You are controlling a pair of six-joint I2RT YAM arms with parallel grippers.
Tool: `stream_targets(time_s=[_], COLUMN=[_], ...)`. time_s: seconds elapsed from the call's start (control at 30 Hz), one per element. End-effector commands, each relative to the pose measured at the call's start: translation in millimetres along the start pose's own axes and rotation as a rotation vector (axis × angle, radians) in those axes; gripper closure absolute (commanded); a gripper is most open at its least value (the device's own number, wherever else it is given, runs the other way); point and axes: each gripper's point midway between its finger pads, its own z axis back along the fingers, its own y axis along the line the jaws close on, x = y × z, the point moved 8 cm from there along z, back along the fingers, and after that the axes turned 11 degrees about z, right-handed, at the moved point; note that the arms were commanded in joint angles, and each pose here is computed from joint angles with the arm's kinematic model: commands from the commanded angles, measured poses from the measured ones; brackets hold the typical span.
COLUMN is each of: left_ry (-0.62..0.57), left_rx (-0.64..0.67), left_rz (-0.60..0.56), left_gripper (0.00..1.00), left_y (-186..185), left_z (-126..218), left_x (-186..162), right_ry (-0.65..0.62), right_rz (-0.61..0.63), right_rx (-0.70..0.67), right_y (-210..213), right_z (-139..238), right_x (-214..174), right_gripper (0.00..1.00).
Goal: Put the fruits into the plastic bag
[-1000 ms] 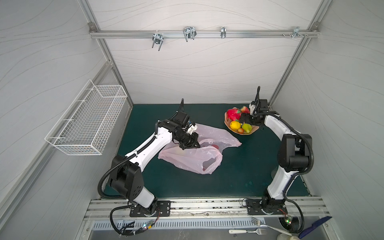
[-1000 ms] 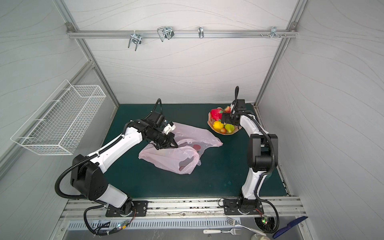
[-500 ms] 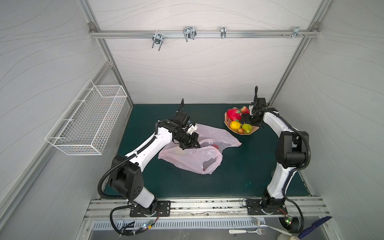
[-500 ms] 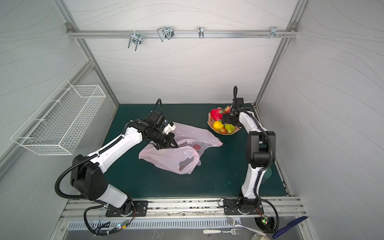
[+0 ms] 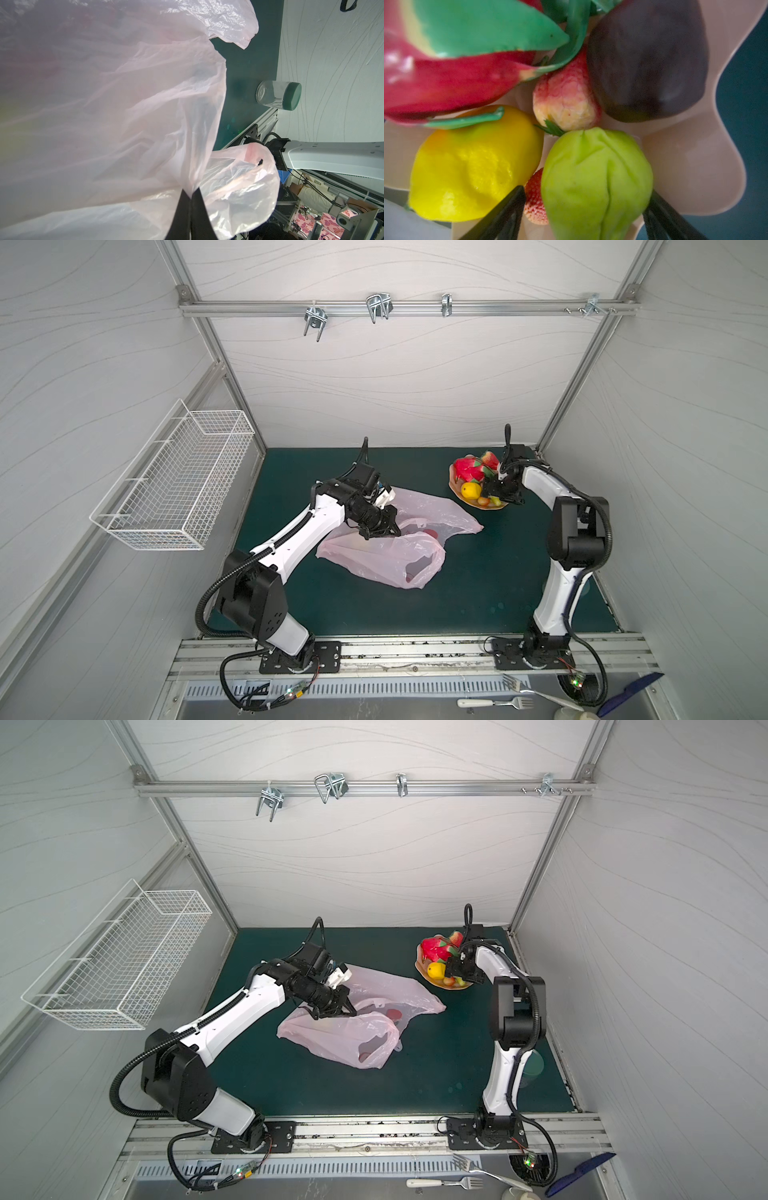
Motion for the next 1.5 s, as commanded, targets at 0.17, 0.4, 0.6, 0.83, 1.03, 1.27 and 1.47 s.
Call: stream_targets(time_s=[0.17,0.4,0.6,0.83,1.03,1.27,1.47], left_ry=[-0.018,-0.018,-0.018,-0.018,-0.014,-0.015,-0.014], left_rx=[-0.010,-0.008,-0.008,-0.010,-0.011,-0.013,-0.020], left_rz=[-0.032,-0.036,-0.041,-0.043,-0.047,-0.050,-0.053], left_gripper=[1.00,1.00,1.00,1.00,1.00,1.00,1.00], left_y=[-5.5,-5.9,-6.6,-6.4,-7.4,-9.2,-11.5], left_z=[4.5,4.7,5.1,4.6,3.6,4.2,4.9], left_x=[-1.7,-2.4,-3.0,-2.3,-3.5,-3.5,-2.7], right_ry=[0.036,0.027,-0.045,-0.126,-0.155,-0.244,-0.328], right_rz=[-0.032,-0.037,-0.049,-0.066,-0.085,-0.085,-0.121], right_rx=[-0.054,-0.074,-0.089,-0.080,-0.070,-0.008,0.209], right_y=[-9.3,-11.6,-13.3,-17.2,-19.7,-12.4,11.0], right_z=[-3.9,5.1,30.3,55.9,64.6,98.6,137.5], right_x=[3.8,4.3,6.3,6.0,3.8,-2.3,-37.6], right_gripper=[0.24,0.43,0.55,0.57,0.58,0.58,0.59])
